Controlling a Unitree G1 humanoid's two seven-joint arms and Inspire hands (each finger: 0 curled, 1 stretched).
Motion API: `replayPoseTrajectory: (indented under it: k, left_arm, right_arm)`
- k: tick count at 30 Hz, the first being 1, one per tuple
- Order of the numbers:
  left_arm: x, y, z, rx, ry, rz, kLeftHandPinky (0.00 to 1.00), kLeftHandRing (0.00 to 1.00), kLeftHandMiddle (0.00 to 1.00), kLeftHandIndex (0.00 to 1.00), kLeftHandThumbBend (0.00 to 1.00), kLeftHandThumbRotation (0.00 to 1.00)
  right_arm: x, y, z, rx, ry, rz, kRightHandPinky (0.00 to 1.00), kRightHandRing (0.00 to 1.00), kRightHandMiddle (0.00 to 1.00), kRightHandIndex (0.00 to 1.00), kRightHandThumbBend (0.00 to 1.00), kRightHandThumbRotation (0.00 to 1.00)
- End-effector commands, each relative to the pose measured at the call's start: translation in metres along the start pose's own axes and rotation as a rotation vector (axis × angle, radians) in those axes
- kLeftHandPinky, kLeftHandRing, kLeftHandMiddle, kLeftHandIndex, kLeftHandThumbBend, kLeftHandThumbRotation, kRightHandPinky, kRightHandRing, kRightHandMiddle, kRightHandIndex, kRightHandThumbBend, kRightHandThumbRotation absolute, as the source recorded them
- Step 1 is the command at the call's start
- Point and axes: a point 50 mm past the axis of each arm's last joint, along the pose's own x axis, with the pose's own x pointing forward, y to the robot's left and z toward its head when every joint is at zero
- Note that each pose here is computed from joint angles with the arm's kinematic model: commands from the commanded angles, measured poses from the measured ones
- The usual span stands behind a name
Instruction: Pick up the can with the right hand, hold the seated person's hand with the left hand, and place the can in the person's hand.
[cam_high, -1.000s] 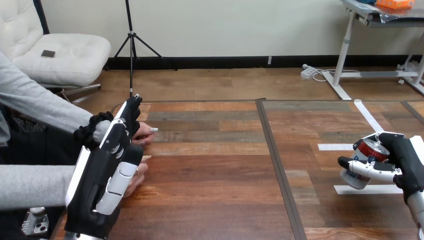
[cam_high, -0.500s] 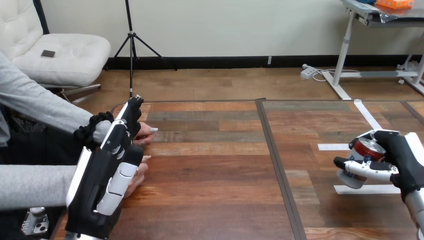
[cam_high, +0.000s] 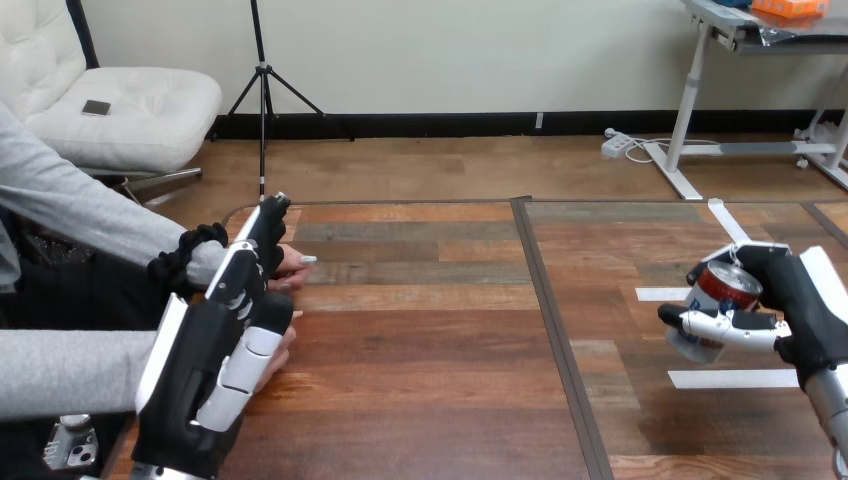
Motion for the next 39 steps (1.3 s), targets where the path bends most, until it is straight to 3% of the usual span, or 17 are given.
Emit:
replayPoseTrajectory:
  k: [1, 5, 15, 19, 28, 34, 39]
  left_arm:
    - [0.011, 0.008, 0.010, 0.079, -0.064, -0.008, 1.00, 1.00, 1.00, 0.94, 0.82, 0.90]
    - [0.012, 0.009, 0.011, 0.124, -0.075, -0.003, 0.98, 0.99, 0.99, 0.92, 0.84, 0.91]
    - [0.013, 0.014, 0.012, 0.199, -0.081, 0.010, 0.68, 0.88, 0.90, 0.84, 0.80, 0.90]
    - [0.014, 0.017, 0.014, 0.227, -0.080, 0.013, 0.57, 0.79, 0.83, 0.79, 0.72, 0.84]
    - [0.015, 0.025, 0.021, 0.283, -0.082, 0.020, 0.48, 0.68, 0.74, 0.72, 0.60, 0.70]
    - [0.017, 0.033, 0.025, 0.368, -0.101, 0.013, 0.47, 0.65, 0.71, 0.69, 0.65, 0.59]
    - [0.019, 0.039, 0.030, 0.454, -0.109, -0.007, 0.48, 0.65, 0.70, 0.68, 0.77, 0.53]
  right_arm:
    - [0.018, -0.023, 0.032, -0.038, -0.161, -0.058, 0.32, 0.35, 0.42, 0.47, 0.68, 0.00]
    - [0.018, -0.024, 0.034, -0.047, -0.176, -0.052, 0.31, 0.35, 0.42, 0.47, 0.68, 0.00]
    - [0.019, -0.024, 0.041, -0.042, -0.231, -0.032, 0.32, 0.35, 0.41, 0.46, 0.69, 0.00]
    - [0.019, -0.024, 0.043, -0.041, -0.244, -0.029, 0.32, 0.35, 0.41, 0.45, 0.70, 0.00]
    - [0.019, -0.023, 0.045, -0.036, -0.258, -0.023, 0.29, 0.32, 0.40, 0.45, 0.71, 0.00]
    - [0.019, -0.022, 0.046, -0.032, -0.266, -0.018, 0.30, 0.33, 0.40, 0.45, 0.71, 0.00]
    - [0.020, -0.022, 0.047, -0.029, -0.264, -0.015, 0.29, 0.32, 0.39, 0.44, 0.71, 0.00]
